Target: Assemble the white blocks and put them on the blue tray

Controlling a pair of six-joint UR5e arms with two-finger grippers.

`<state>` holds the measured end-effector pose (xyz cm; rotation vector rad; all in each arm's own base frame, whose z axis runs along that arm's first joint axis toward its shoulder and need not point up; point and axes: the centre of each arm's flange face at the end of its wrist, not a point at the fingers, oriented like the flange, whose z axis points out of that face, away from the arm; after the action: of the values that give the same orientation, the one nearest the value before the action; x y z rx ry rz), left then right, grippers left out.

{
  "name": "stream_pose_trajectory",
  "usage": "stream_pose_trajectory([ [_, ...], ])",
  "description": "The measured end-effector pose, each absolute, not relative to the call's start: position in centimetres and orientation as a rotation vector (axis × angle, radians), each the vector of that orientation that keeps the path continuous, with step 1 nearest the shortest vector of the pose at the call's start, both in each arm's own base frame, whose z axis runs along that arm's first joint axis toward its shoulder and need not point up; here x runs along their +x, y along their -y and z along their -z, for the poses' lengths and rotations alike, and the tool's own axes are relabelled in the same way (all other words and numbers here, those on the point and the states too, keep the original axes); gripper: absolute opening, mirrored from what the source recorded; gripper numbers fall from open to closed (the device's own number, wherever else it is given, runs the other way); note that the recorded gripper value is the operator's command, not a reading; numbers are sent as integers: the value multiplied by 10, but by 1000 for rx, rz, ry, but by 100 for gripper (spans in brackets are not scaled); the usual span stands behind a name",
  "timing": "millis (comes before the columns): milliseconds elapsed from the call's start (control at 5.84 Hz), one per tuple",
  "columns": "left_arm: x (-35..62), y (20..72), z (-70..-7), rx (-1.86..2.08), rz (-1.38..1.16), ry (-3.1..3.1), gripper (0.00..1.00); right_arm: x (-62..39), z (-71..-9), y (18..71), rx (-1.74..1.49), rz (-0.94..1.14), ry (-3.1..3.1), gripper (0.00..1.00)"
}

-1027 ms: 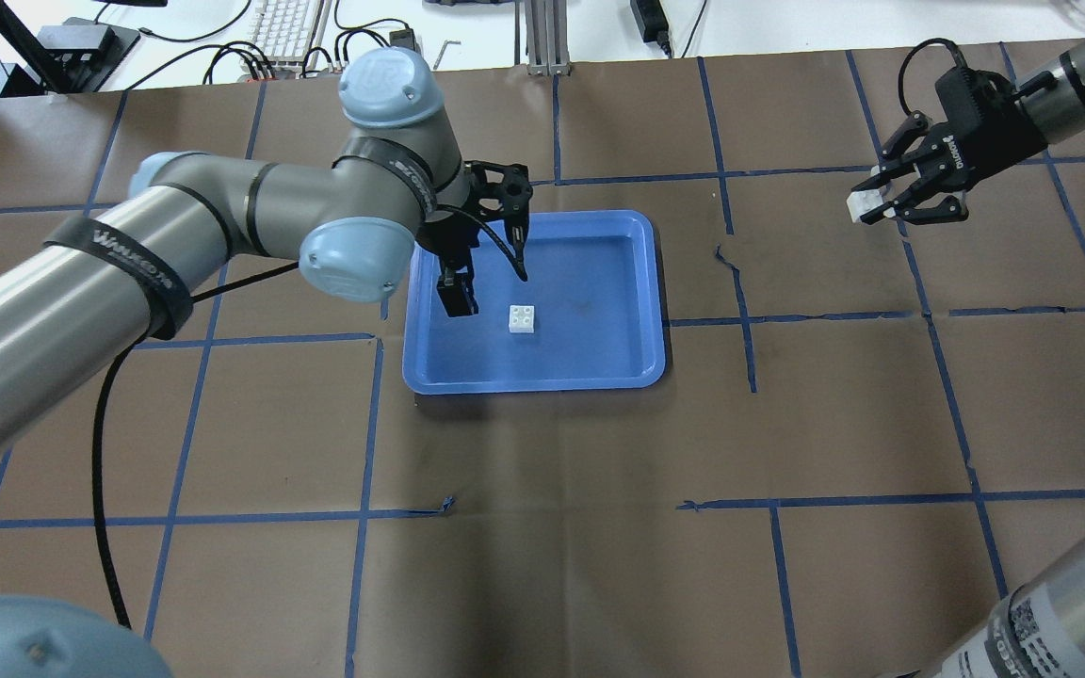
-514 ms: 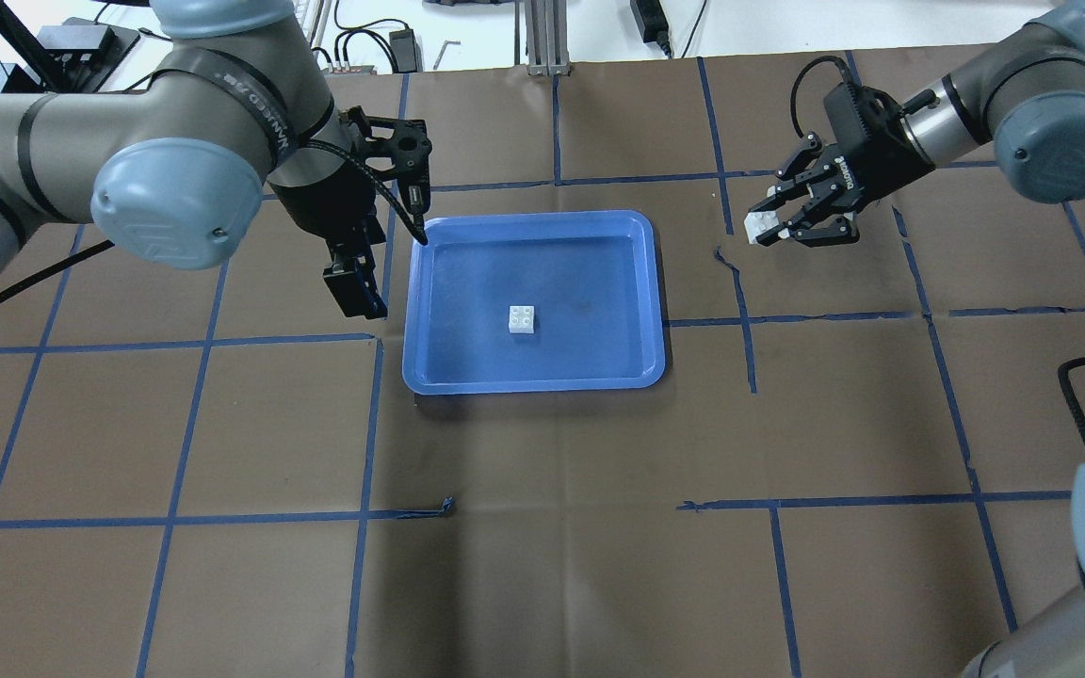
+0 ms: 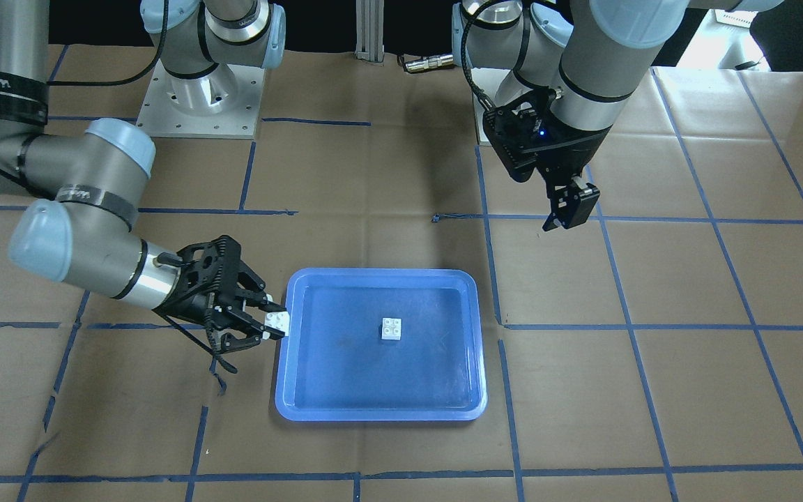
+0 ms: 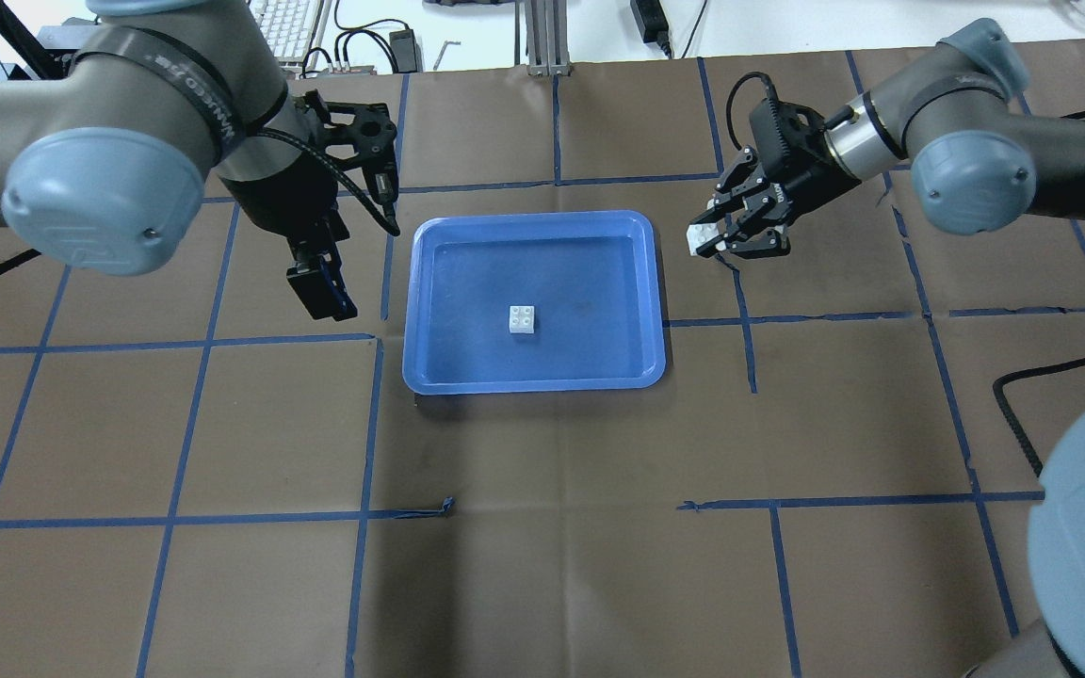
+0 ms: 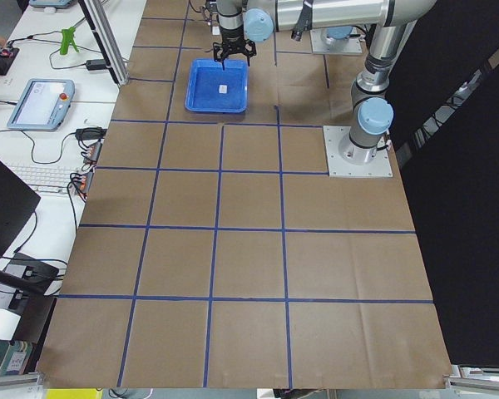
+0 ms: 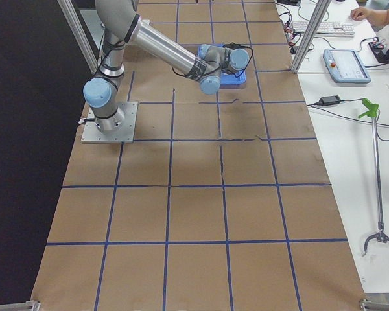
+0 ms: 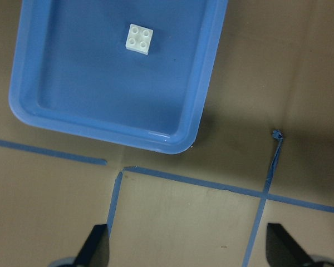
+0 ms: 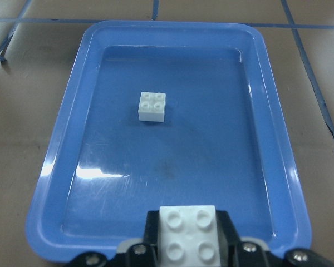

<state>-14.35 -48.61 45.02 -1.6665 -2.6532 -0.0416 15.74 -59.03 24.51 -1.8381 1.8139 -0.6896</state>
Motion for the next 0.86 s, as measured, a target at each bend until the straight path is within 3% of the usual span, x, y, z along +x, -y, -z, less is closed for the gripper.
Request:
stream_pose_trajectory([
  [856,-136,480,-482,-197,-79,3143,99,253,-175,556,-1783,718,-1883,27],
])
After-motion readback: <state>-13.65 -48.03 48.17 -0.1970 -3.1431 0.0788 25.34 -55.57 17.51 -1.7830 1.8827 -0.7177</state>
